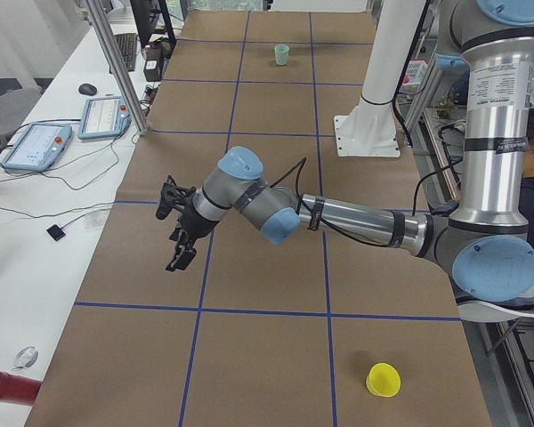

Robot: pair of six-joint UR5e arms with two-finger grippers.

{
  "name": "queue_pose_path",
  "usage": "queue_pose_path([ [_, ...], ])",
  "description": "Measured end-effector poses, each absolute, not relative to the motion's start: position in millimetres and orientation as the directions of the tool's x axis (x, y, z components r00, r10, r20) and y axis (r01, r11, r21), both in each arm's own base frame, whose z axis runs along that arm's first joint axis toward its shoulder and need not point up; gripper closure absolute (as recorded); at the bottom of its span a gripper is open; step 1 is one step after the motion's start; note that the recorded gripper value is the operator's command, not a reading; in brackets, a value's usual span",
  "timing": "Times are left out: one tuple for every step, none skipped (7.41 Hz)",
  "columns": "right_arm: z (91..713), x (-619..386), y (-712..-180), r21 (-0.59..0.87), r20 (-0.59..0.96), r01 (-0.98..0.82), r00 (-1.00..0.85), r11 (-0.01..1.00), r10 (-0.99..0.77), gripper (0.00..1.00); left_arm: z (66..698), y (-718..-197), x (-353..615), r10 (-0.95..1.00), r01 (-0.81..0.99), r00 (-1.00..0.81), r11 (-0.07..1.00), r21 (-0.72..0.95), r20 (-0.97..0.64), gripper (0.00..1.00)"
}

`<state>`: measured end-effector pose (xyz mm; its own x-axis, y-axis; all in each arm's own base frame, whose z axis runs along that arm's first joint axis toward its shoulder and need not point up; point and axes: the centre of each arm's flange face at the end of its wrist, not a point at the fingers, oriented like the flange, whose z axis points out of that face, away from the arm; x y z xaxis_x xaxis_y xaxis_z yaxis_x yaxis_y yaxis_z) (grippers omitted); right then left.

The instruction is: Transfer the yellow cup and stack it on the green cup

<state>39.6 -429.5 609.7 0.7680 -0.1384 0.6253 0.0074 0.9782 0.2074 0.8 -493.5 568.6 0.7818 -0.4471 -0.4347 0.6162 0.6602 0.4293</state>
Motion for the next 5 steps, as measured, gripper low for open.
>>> queue_pose_path([
  [611.0,39.7,-428.4,0.205,0.625,0.007,0.768,0.979,-0.137,0.00,588.1,-480.1,-3.0,-0.537,0.657,0.754,0.619,0.430,-0.379,0.00],
  [612.7,39.8,-426.7,0.200,0.626,0.007,0.768,0.980,-0.133,0.00,604.6,-471.6,-5.5,-0.630,0.701,0.709,0.577,0.419,-0.318,0.00],
  [614.2,39.9,-425.2,0.196,0.626,0.006,0.769,0.981,-0.130,0.00,619.2,-464.2,-4.8,-0.708,0.737,0.658,0.537,0.409,-0.257,0.00],
  [616.4,40.0,-422.7,0.191,0.627,0.006,0.769,0.982,-0.127,0.00,635.0,-453.7,-6.0,-0.768,0.762,0.610,0.503,0.407,-0.193,0.00],
  [618.5,40.2,-420.2,0.186,0.628,0.006,0.768,0.983,-0.124,0.00,650.8,-440.8,-8.2,-0.814,0.779,0.565,0.473,0.411,-0.134,0.00],
])
